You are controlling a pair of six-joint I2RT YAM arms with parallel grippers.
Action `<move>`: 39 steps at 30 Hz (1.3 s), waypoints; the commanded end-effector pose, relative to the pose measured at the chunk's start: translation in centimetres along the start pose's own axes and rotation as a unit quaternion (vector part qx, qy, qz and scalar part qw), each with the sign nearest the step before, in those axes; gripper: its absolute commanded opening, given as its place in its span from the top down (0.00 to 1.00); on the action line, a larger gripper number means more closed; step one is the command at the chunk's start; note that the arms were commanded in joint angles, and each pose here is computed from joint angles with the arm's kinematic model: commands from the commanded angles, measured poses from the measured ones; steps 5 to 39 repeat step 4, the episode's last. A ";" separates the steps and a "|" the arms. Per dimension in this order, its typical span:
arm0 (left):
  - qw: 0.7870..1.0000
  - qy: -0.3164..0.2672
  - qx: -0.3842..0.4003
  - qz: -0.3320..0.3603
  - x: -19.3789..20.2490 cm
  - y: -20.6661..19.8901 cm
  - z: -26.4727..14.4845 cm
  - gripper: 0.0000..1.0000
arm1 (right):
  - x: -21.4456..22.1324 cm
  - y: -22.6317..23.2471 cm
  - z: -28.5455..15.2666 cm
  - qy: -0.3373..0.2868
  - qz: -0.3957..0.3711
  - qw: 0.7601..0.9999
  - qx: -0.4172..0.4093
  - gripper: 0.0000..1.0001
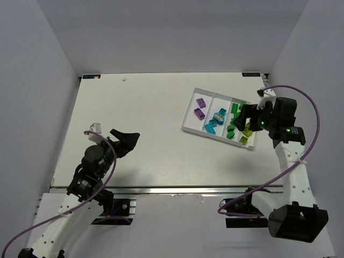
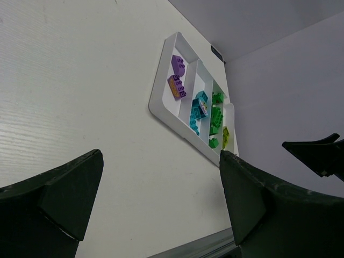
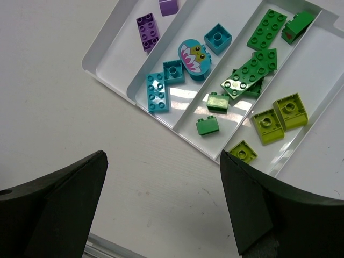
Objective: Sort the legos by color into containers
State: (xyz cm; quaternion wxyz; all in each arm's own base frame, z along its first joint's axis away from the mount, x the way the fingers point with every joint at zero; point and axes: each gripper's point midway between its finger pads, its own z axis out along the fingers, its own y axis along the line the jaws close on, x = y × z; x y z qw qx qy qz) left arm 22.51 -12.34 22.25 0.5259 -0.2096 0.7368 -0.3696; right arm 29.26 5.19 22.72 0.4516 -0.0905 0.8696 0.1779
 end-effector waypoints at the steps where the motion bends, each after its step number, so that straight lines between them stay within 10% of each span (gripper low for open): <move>1: 1.000 -0.001 -0.003 0.001 0.1 0.3 0.4 0.02 | -0.4 -0.5 0.2 -0.011 -0.007 1.000 0.008 0.11; 39: 1.000 -0.003 -0.002 0.001 0.0 0.2 0.4 0.02 | -0.4 -0.5 0.2 -0.012 -0.012 1.000 0.009 0.10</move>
